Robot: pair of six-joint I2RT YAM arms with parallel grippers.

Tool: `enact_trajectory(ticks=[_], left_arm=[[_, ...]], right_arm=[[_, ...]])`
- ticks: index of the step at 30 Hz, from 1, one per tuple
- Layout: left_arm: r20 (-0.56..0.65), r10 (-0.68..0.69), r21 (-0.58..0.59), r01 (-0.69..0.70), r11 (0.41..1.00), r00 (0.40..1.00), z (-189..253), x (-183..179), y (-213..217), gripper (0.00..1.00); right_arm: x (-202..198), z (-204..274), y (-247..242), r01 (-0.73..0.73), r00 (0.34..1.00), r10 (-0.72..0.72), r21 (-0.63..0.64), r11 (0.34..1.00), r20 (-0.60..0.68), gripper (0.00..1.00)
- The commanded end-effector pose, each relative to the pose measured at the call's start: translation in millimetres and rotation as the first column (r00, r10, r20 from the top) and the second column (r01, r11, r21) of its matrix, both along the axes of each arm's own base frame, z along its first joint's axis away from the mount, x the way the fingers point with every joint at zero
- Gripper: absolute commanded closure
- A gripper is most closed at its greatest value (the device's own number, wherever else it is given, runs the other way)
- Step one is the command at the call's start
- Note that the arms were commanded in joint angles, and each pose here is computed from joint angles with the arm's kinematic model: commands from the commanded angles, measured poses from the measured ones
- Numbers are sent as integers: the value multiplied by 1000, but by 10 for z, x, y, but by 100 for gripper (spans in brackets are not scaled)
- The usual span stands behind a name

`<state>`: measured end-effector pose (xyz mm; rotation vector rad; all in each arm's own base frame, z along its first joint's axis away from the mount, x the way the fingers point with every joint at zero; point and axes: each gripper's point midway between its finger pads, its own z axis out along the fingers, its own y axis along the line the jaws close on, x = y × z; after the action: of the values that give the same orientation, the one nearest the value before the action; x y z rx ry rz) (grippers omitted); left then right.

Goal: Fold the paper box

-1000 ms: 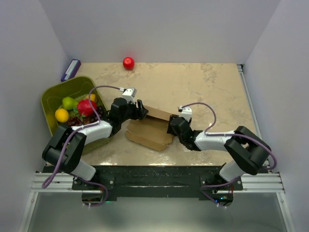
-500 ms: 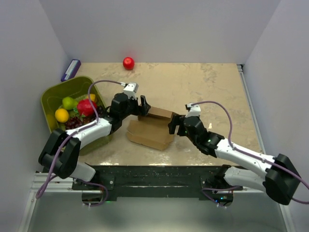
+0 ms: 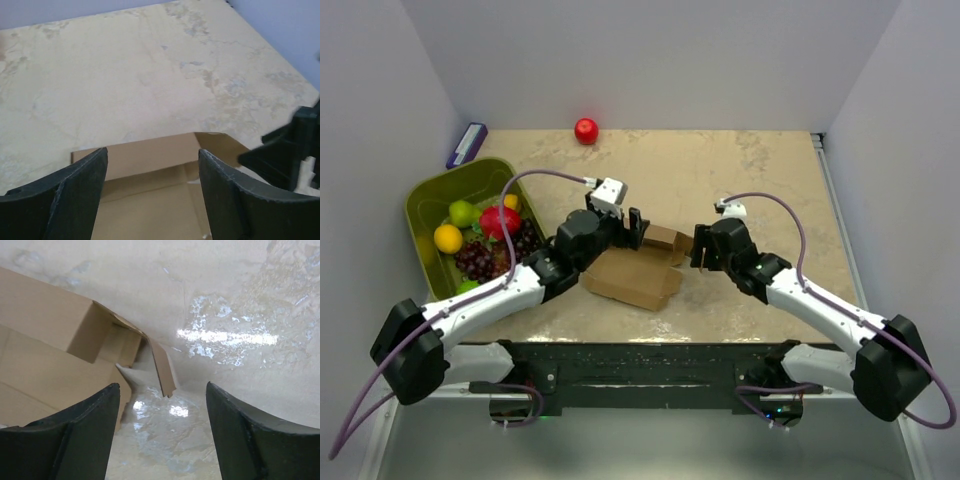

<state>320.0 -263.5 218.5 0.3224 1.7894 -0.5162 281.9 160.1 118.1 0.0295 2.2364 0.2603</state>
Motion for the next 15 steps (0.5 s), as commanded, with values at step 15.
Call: enact_trajectory(ticks=[15], left_arm=[[-182,-237,-3,240,971,955,-1360,-817,-777,37]], right_arm=[[210,-204,-5,10,1000,-8,-52,999,29,56]])
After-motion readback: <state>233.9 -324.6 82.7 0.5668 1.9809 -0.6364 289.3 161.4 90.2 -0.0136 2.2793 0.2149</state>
